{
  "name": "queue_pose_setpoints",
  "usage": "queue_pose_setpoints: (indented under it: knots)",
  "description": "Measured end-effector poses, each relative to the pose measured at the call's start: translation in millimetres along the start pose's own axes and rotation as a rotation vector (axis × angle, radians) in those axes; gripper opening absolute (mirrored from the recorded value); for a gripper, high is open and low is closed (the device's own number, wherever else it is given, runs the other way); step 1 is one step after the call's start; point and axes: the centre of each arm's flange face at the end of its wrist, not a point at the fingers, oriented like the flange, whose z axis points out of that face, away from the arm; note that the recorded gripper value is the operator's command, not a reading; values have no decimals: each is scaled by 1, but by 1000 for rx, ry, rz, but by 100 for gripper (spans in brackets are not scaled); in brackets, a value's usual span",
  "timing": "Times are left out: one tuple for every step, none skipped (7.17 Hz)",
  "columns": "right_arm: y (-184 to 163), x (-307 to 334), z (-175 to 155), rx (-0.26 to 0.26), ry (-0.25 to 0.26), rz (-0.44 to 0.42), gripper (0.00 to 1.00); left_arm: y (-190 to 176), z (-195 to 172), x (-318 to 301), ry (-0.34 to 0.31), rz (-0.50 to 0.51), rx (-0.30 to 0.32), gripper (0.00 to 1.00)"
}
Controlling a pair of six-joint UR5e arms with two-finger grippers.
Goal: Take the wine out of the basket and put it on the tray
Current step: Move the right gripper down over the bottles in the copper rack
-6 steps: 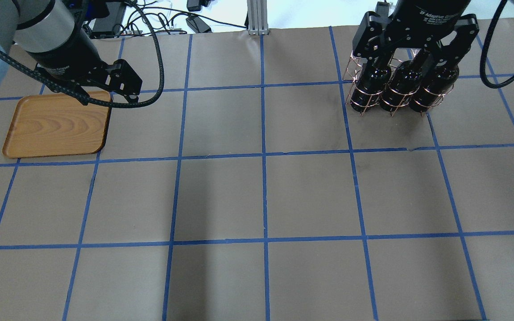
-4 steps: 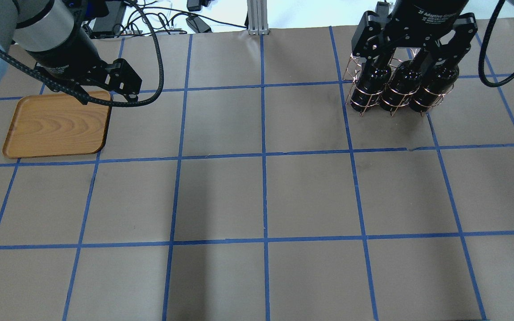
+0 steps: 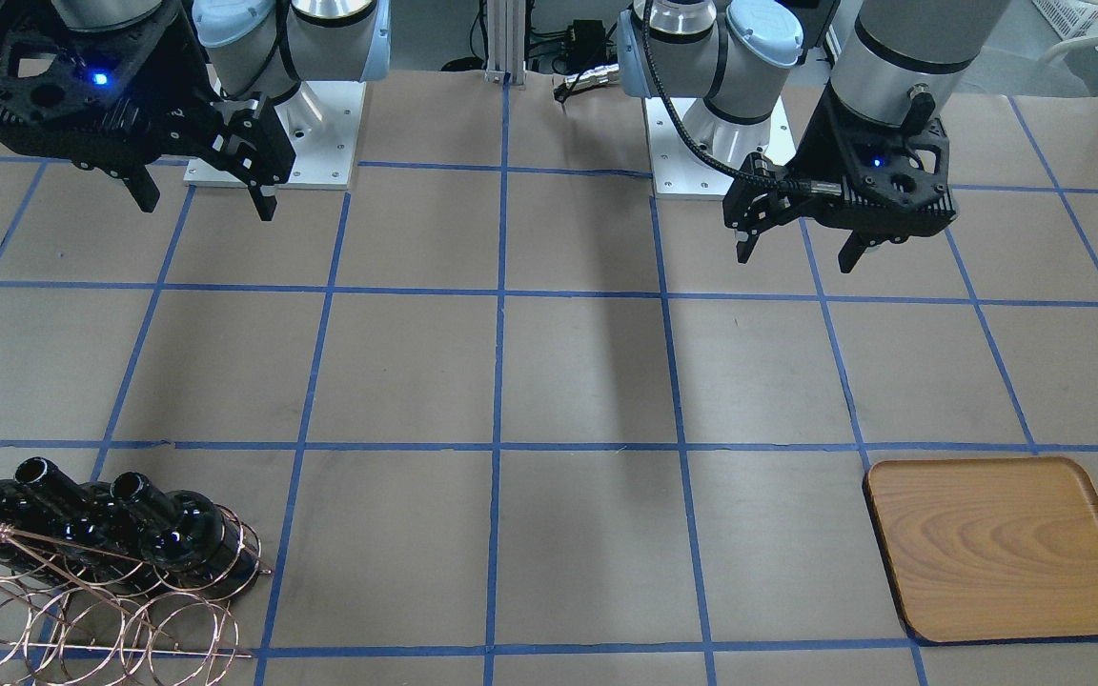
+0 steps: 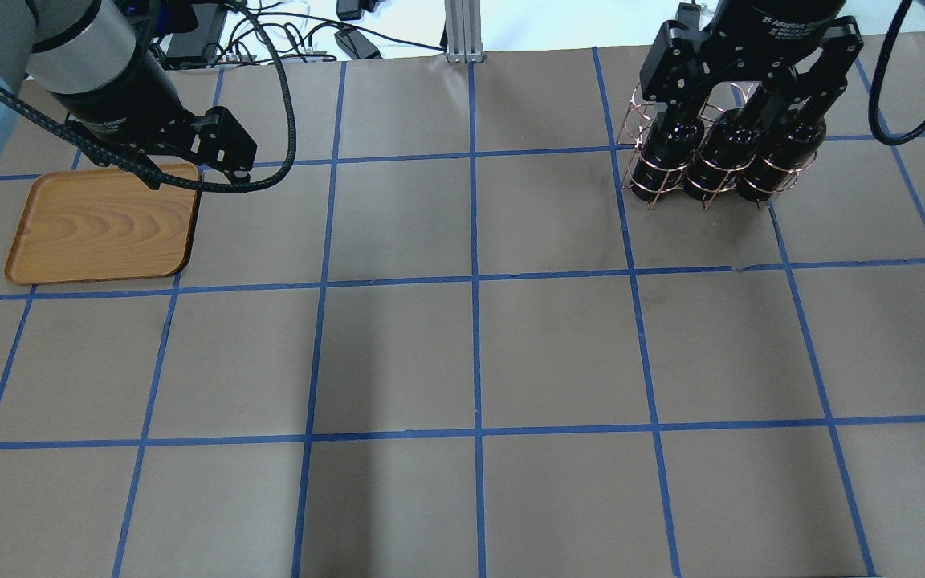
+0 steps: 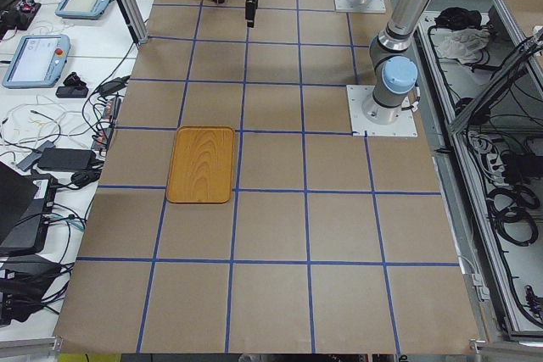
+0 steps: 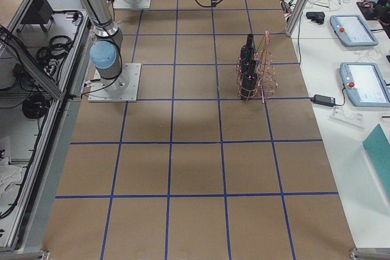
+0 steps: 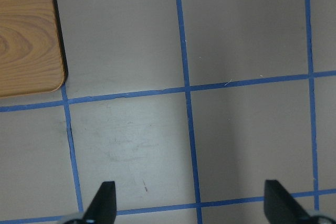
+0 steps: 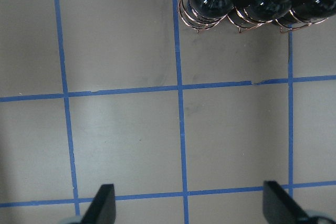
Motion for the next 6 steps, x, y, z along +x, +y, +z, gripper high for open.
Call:
queue_pose_setpoints:
  knots:
    - [-11, 12, 4, 4, 2, -6, 100, 0, 1, 0, -3, 0, -3, 100]
    - [-27, 30, 12, 11, 5, -12, 100, 0, 2, -1, -4, 0, -5, 100]
    - [-44, 54, 22, 12, 6, -13, 100, 0, 3, -1, -4, 0, -7, 100]
    - [-64, 80, 34, 14, 9, -22, 100, 0, 3, -1, -6, 0, -8, 100]
    - [-85, 98, 49, 16, 13, -43, 100, 0, 4, -1, -7, 1, -9, 100]
    - [-105, 109, 68, 16, 18, -75, 100, 1, 4, -1, -7, 2, -11, 100]
